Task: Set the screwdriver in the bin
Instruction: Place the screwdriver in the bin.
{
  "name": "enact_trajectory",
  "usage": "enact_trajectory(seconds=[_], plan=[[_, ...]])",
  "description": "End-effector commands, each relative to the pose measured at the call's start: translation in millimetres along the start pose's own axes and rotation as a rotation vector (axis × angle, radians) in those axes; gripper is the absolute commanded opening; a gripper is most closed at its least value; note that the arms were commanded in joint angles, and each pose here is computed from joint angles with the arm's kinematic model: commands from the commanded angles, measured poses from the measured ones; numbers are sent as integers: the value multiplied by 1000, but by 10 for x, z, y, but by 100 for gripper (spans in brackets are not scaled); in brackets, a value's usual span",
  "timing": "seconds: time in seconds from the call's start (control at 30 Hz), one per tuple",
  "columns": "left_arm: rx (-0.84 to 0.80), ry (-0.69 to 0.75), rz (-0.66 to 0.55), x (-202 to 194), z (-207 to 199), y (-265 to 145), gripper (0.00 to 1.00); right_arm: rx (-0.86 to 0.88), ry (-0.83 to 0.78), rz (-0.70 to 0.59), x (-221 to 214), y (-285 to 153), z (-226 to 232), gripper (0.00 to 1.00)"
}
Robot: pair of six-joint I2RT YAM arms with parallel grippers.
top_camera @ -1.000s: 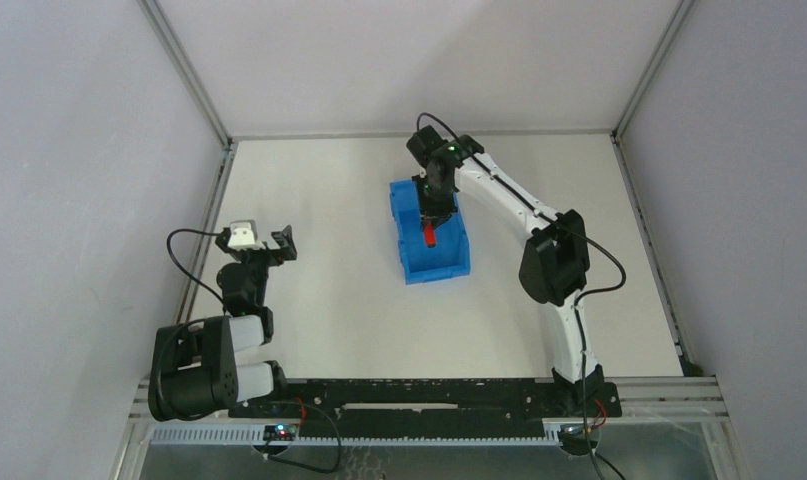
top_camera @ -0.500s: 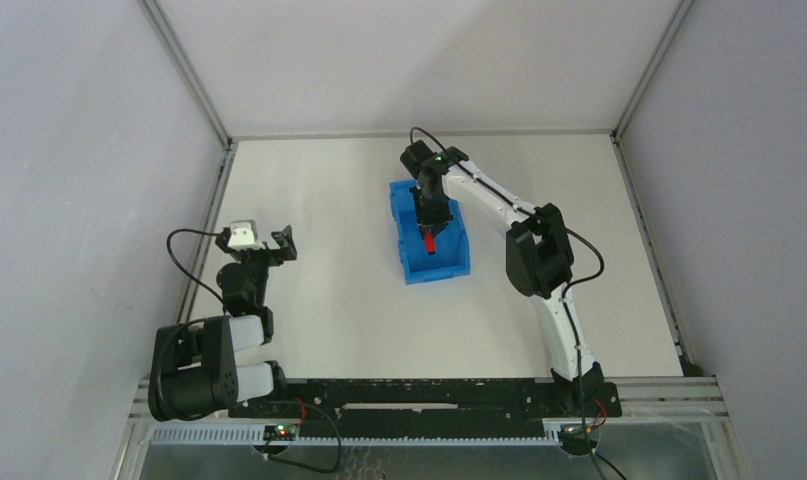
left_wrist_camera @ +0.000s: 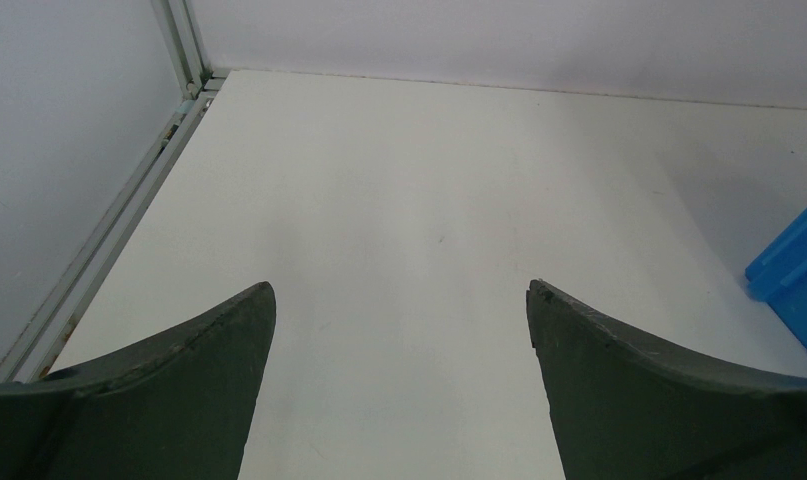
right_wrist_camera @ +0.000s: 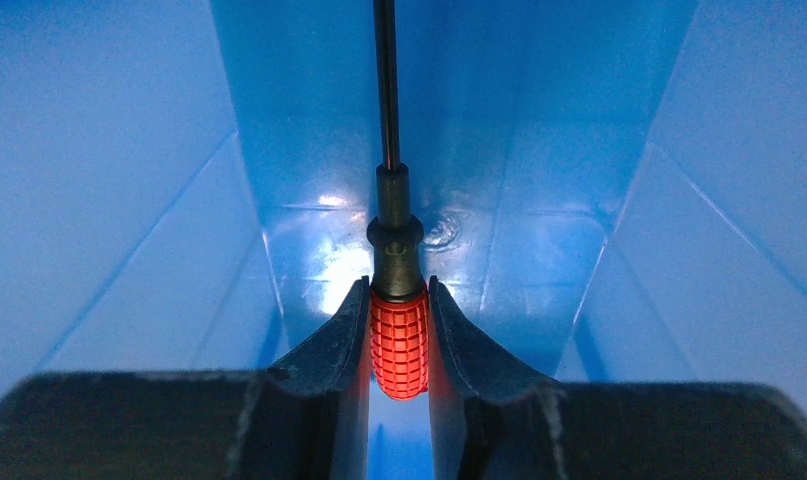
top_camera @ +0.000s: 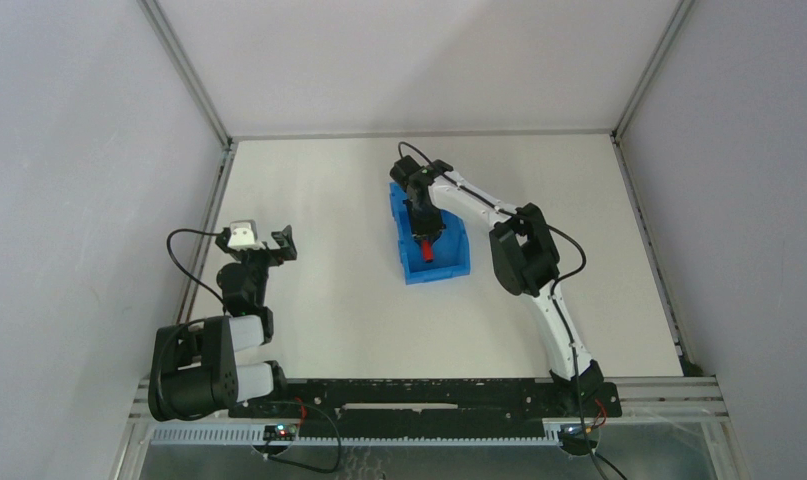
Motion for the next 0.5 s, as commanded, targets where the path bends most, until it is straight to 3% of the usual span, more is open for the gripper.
enact_trajectory(seconds=[0.0, 0.27, 0.47], plan=[[8, 23, -16, 23, 14, -19, 100, -32, -1, -2, -39, 105, -7, 14], [7, 22, -15, 22, 10, -19, 100, -30, 5, 16, -106, 180, -8, 28], [6, 22, -15, 20, 8, -20, 100, -10, 13, -22, -29, -51, -12, 39]])
Point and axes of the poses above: each gripper's point midway between its finger pads, its own y axis out along the fingers, its own z axis along the line the jaws close on, x = y × z, the point moved 2 cm from there along -y, back along the fingers
